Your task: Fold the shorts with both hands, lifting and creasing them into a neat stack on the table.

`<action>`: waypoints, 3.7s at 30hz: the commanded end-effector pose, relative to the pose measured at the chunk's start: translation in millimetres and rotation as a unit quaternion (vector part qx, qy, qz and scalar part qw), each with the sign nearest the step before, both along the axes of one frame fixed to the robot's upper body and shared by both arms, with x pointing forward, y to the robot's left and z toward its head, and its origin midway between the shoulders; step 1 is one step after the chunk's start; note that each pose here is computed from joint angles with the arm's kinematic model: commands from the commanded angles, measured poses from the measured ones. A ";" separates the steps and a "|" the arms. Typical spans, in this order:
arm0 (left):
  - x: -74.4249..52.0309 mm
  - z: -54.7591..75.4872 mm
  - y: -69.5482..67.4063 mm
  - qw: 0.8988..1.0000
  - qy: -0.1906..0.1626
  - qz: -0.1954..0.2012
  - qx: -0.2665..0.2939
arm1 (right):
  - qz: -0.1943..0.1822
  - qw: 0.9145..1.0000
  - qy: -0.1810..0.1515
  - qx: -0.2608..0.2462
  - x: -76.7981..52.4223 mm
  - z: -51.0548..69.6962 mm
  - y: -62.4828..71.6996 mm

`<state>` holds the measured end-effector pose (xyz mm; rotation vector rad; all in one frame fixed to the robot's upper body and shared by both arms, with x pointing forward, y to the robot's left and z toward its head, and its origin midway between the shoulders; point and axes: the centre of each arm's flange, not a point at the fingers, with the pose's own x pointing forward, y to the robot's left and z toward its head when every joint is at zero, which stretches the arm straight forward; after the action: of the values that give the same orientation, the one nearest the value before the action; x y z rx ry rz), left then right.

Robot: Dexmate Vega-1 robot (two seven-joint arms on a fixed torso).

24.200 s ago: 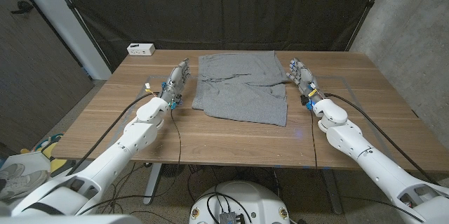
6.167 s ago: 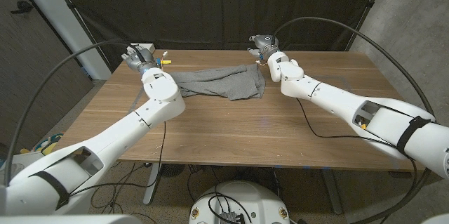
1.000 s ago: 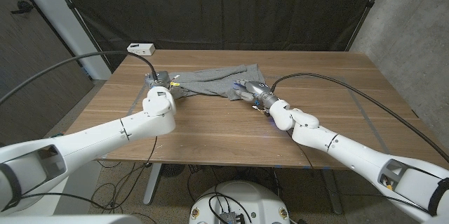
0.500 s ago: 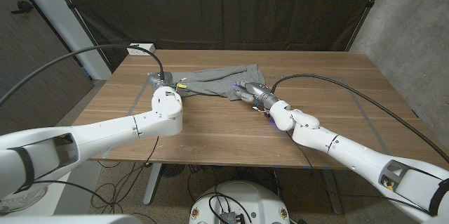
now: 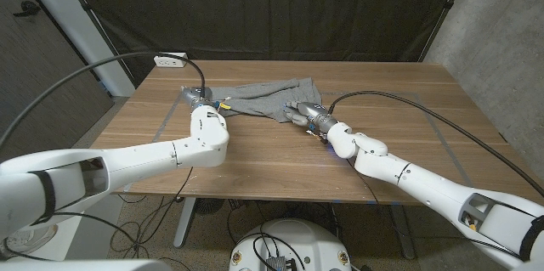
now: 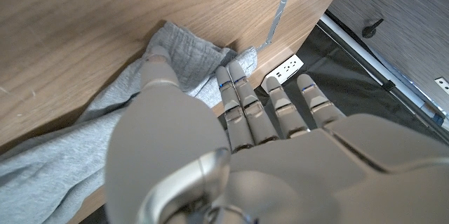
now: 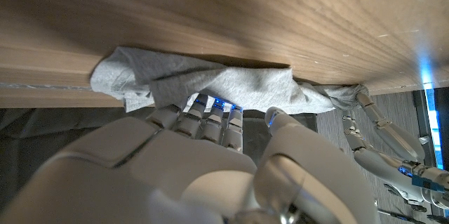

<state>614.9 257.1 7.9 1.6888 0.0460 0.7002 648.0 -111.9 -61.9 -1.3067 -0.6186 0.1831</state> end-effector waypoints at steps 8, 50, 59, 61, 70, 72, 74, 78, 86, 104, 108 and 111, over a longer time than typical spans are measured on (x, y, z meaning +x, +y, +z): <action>5.8 -4.6 -9.1 0.994 -0.070 0.031 0.079 | -0.007 0.999 0.045 -0.025 10.2 -0.2 0.9; -25.1 27.2 -3.1 0.934 -0.150 0.011 0.323 | 0.010 0.999 0.043 -0.021 12.0 -1.1 -5.1; -33.5 45.8 -1.8 0.914 -0.177 0.004 0.365 | 0.011 0.999 0.043 -0.023 11.9 -1.3 -4.8; -34.7 50.6 -2.3 0.910 -0.181 0.003 0.373 | 0.010 0.999 0.046 -0.023 12.1 -1.1 -4.7; -37.8 71.8 -4.9 0.896 -0.202 -0.005 0.396 | 0.008 0.999 0.047 -0.025 13.2 -1.8 -3.7; -38.6 76.9 -5.6 0.895 -0.203 -0.009 0.397 | 0.009 0.999 0.047 -0.022 14.0 -1.5 -3.7; -38.9 81.0 -7.0 0.892 -0.204 -0.007 0.404 | 0.007 0.999 0.049 -0.022 14.9 -1.2 -3.1; -39.8 88.4 -8.2 0.887 -0.211 -0.008 0.410 | 0.006 0.999 0.046 -0.022 15.2 -0.9 -2.7; -42.2 97.7 -12.3 0.876 -0.226 -0.009 0.425 | 0.010 0.999 0.048 -0.018 16.6 -1.0 -2.2; -48.2 120.4 -34.0 0.840 -0.250 -0.038 0.480 | 0.009 0.999 0.051 -0.016 15.4 -2.1 -5.9; -48.9 126.1 -40.2 0.828 -0.254 -0.045 0.497 | 0.009 0.999 0.048 -0.017 14.7 -3.6 -6.2; -49.8 130.7 -44.9 0.822 -0.257 -0.051 0.505 | 0.011 0.999 0.050 -0.013 14.7 -3.7 -7.0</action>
<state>568.1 226.8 124.5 2.3419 -0.8428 1.1999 663.5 -116.5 -64.4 -1.3207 -0.5450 0.2697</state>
